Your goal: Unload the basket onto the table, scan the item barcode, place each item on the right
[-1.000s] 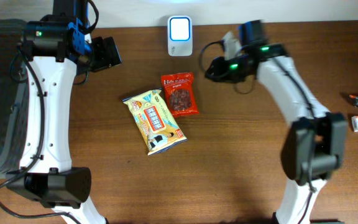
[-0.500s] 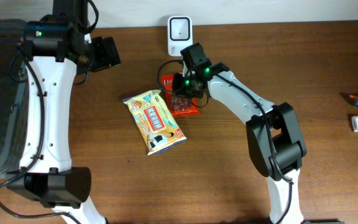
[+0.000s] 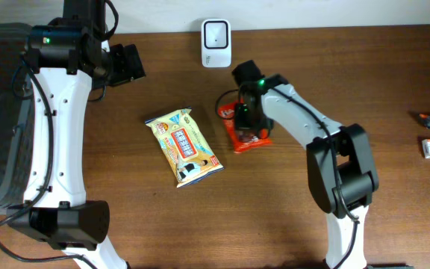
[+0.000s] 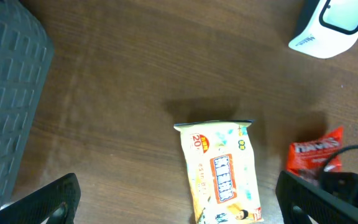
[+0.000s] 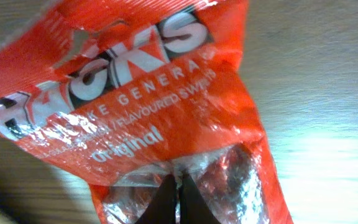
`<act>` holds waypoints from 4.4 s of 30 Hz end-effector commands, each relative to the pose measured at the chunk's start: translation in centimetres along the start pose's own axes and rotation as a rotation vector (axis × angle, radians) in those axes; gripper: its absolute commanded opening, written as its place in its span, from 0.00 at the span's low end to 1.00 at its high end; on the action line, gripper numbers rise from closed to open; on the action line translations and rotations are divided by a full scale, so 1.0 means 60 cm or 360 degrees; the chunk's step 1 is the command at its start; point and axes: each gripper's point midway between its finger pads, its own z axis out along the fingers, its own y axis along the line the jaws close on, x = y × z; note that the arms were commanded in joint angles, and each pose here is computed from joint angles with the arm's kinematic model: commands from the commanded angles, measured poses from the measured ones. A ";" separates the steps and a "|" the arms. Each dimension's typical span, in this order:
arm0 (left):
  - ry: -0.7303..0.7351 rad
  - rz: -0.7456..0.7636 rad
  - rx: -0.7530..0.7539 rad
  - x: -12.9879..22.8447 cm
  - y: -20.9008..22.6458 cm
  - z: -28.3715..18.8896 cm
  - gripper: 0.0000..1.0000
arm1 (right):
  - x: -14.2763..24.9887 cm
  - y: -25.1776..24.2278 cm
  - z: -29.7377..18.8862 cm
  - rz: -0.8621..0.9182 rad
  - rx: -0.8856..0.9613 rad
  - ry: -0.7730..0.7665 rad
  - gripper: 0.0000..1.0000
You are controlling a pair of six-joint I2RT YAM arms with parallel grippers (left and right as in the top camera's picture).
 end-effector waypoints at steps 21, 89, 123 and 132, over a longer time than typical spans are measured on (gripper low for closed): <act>-0.0004 -0.0018 -0.0018 -0.001 0.004 0.002 0.99 | 0.045 -0.134 -0.038 0.0106 0.0418 0.0248 0.25; -0.0003 -0.0016 -0.0017 -0.001 0.003 0.002 0.99 | -0.015 0.045 0.016 0.0006 0.0191 -0.0184 0.04; -0.0004 -0.0016 -0.0017 -0.001 0.003 0.002 0.99 | -0.047 -0.108 -0.175 0.0169 -0.1336 0.0152 0.04; -0.0003 -0.0016 -0.0017 -0.001 0.003 0.002 0.99 | -0.011 0.222 -0.276 -0.0293 -0.1692 0.0179 0.04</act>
